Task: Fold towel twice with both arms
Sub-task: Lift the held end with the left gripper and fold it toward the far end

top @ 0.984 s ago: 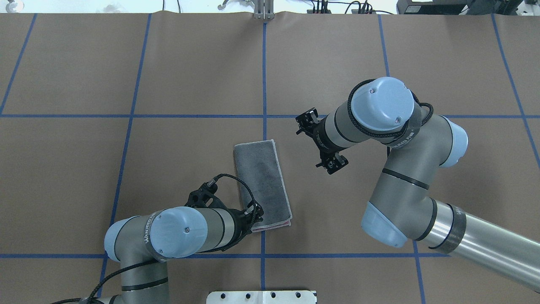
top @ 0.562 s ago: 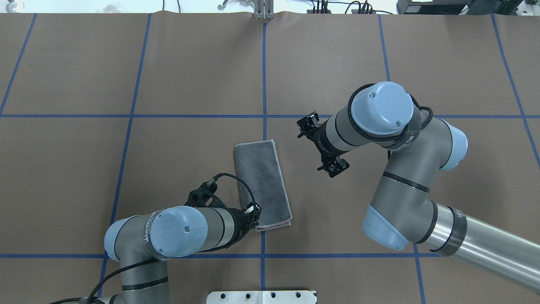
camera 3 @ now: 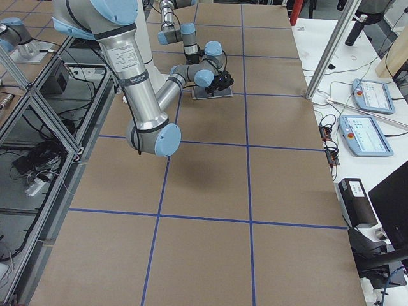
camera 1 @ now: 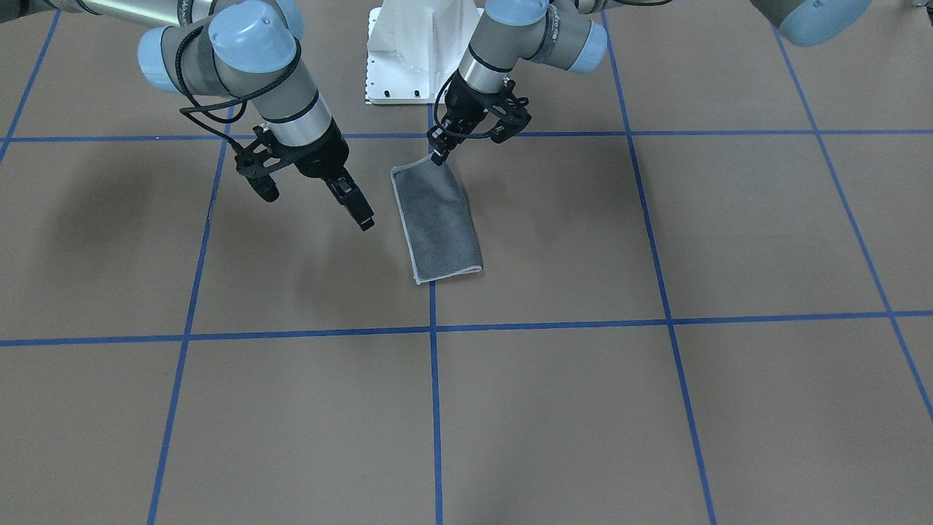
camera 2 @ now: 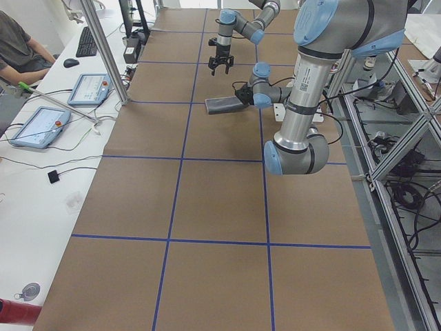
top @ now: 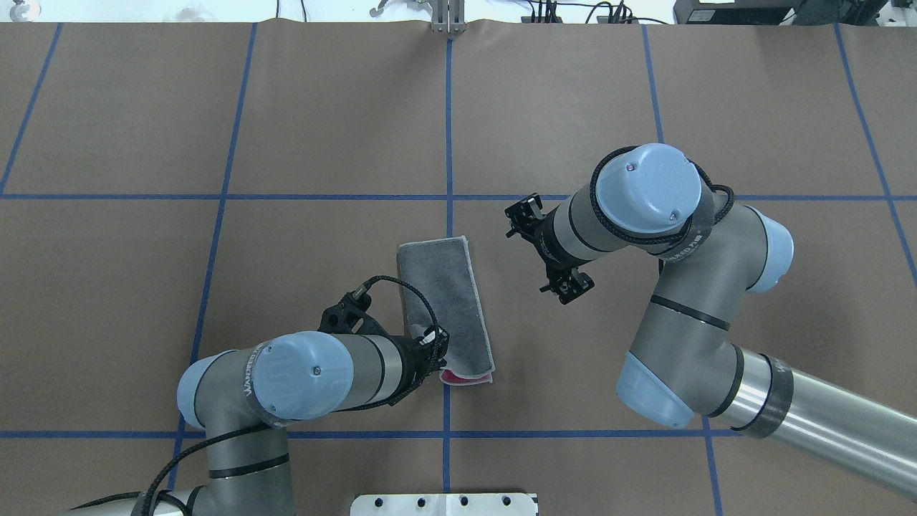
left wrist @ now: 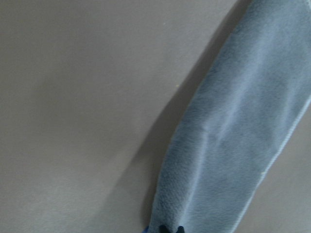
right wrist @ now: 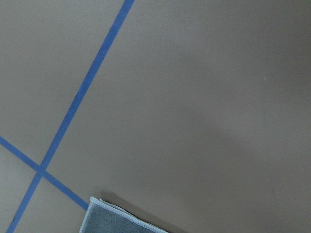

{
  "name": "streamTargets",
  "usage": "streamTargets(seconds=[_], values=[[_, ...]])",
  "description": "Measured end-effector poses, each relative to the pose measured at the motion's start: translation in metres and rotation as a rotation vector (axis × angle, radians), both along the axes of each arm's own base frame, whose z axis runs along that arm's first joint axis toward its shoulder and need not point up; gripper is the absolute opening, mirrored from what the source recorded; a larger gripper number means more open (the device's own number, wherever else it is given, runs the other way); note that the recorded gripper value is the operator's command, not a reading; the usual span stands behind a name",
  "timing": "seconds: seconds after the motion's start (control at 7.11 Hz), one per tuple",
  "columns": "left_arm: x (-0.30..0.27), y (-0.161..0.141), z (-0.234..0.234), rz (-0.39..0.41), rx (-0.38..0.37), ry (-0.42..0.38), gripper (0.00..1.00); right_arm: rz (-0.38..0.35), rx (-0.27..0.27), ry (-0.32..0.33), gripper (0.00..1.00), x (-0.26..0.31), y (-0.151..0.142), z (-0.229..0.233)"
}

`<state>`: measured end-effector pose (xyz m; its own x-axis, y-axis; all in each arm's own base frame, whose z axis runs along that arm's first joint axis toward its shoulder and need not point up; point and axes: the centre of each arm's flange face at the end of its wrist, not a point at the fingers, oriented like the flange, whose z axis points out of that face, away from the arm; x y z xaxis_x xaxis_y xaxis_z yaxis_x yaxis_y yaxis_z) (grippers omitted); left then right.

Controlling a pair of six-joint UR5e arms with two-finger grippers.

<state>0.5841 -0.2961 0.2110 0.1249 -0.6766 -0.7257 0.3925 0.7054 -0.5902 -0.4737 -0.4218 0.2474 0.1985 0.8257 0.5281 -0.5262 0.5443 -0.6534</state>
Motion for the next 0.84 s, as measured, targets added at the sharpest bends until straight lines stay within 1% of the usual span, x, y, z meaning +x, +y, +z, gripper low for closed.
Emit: streamTargets(seconds=[0.42,0.84], values=[[-0.027,-0.052,-0.01,-0.083,0.003,0.013,0.0,0.001,0.0,0.001,1.0,0.004,-0.003,0.002],[-0.038,-0.083,-0.015,-0.132,0.006,0.013,0.0,-0.003,0.004,0.01,1.0,0.007,-0.003,0.008]])
